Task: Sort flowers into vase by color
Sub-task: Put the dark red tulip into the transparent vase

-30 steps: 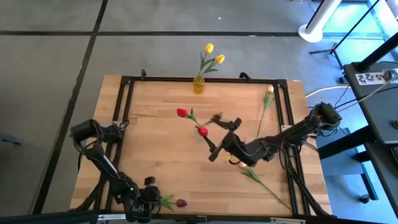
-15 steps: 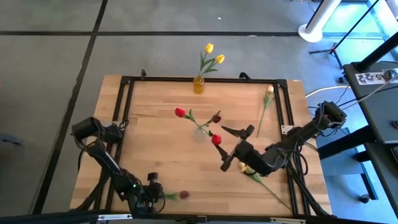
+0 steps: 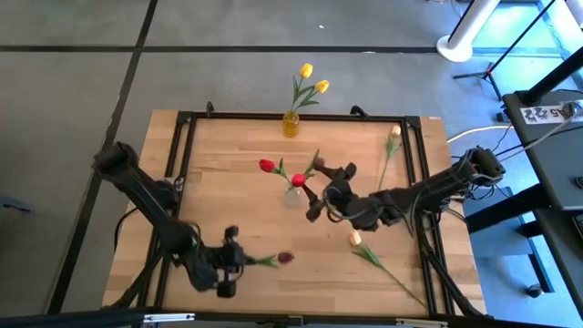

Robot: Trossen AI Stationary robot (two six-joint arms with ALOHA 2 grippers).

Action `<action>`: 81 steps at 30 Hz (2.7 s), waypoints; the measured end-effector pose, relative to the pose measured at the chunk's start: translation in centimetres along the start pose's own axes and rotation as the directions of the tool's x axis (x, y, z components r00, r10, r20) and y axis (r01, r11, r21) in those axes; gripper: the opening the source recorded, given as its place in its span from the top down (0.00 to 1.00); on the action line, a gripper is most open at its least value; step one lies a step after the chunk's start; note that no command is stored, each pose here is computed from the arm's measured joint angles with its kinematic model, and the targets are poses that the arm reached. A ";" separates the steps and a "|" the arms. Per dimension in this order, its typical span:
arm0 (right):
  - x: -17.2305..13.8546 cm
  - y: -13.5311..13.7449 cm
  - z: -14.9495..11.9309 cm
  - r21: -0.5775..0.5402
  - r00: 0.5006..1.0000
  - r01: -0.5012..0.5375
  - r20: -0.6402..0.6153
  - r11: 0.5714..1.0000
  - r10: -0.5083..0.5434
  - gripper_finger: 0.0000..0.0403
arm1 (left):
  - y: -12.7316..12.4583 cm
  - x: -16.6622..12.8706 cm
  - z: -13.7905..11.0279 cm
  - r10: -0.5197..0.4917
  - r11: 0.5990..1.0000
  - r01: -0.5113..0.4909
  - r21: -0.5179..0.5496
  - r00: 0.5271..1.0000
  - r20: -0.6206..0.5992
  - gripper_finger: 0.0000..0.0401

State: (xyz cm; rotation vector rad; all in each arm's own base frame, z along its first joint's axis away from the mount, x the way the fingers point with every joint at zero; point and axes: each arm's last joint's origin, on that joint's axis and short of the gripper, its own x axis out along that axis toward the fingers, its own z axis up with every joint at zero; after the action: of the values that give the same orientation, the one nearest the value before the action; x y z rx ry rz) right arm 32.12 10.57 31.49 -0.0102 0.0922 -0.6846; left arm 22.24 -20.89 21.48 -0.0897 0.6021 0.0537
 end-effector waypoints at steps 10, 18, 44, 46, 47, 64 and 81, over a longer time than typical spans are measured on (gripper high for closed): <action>1.2 -0.7 -1.7 -0.064 0.984 -0.111 -0.146 0.992 0.101 0.27 | 5.3 -2.5 6.7 0.156 0.985 -0.131 -0.110 0.950 0.270 0.99; 2.5 -1.7 -2.6 -0.051 0.950 -0.190 -0.259 0.980 0.171 0.27 | 7.0 -2.0 9.4 0.099 0.989 -0.039 -0.140 0.885 0.454 0.99; -1.3 -2.7 -0.4 -0.079 0.910 -0.336 -0.282 0.938 0.303 0.18 | 12.5 -0.2 7.6 -0.173 0.981 -0.003 0.192 0.418 0.892 0.99; -2.0 -2.7 0.1 -0.109 0.929 -0.307 -0.247 0.945 0.274 0.20 | 13.0 0.1 7.7 -0.159 0.979 -0.057 0.194 0.376 0.913 0.99; -2.3 -2.7 0.3 -0.132 0.937 -0.293 -0.236 0.947 0.257 0.21 | 13.3 0.4 7.7 -0.143 0.979 -0.084 0.185 0.361 0.922 0.99; -2.5 -2.6 0.7 -0.160 0.962 -0.238 -0.178 0.958 0.209 0.24 | 19.4 4.5 9.4 -0.011 0.958 -0.264 0.115 0.365 0.931 0.99; -2.5 -2.5 1.0 -0.109 0.963 -0.235 -0.160 0.966 0.217 0.24 | 21.3 5.1 9.6 0.027 0.988 -0.152 0.032 0.371 0.928 0.99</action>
State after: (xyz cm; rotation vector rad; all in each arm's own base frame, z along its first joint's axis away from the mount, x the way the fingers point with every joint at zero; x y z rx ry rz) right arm 28.70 10.21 32.74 -0.0709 0.2747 -0.4486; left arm 30.20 1.37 24.97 0.0970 -0.5762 0.1659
